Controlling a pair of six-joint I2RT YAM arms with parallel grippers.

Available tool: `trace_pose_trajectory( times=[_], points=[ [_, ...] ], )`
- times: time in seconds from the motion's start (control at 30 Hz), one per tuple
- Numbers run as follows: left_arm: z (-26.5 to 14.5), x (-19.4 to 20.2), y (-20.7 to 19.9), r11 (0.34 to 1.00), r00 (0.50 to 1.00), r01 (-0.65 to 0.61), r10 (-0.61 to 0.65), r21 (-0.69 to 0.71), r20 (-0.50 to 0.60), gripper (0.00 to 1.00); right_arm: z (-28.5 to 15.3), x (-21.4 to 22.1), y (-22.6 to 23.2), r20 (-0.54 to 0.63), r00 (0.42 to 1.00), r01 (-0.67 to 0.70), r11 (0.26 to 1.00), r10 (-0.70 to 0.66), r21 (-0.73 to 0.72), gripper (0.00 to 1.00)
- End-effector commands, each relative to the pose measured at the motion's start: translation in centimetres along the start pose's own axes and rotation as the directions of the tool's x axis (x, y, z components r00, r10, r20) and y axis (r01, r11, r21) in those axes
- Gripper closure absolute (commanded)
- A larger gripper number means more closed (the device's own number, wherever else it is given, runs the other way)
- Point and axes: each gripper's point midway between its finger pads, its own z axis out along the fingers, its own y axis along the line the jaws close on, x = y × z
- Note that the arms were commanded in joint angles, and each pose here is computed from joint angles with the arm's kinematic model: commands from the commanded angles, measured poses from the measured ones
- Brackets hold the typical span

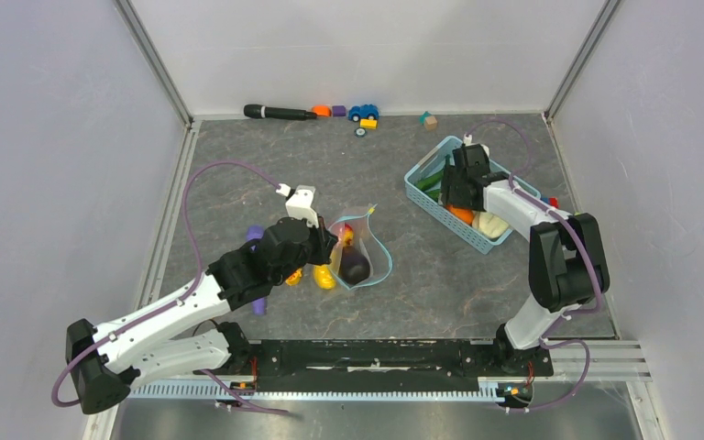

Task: Place the food in the zip-top bag and seal the zipper
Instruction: Pick up the fake fruit from the bin.

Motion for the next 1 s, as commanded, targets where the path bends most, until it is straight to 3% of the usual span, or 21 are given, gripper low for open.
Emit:
trace_pose_trajectory(
  times=[0.0,0.17,0.43,0.97],
  points=[
    [-0.3,-0.7,-0.7,0.999,0.999,-0.013,0.012,0.041,0.030,0.98,0.0,1.3,-0.9,-0.030,0.999,0.025,0.999,-0.024,0.023,0.26],
    [-0.4,-0.7,-0.8,0.999,1.000,-0.011,0.010,0.049,0.028,0.98,-0.3,1.6,-1.8,-0.025,0.999,0.038,0.998,-0.036,0.058,0.37],
    [-0.4,-0.7,-0.8,0.999,0.999,-0.010,0.009,0.045,0.031,0.98,-0.8,0.3,-1.9,0.033,0.998,0.047,0.998,-0.048,0.049,0.65],
    [-0.4,-0.7,-1.0,0.998,1.000,-0.008,0.007,0.057,0.024,0.98,-6.1,-6.9,-0.7,0.324,0.946,0.021,0.999,-0.005,-0.046,0.69]
  ],
)
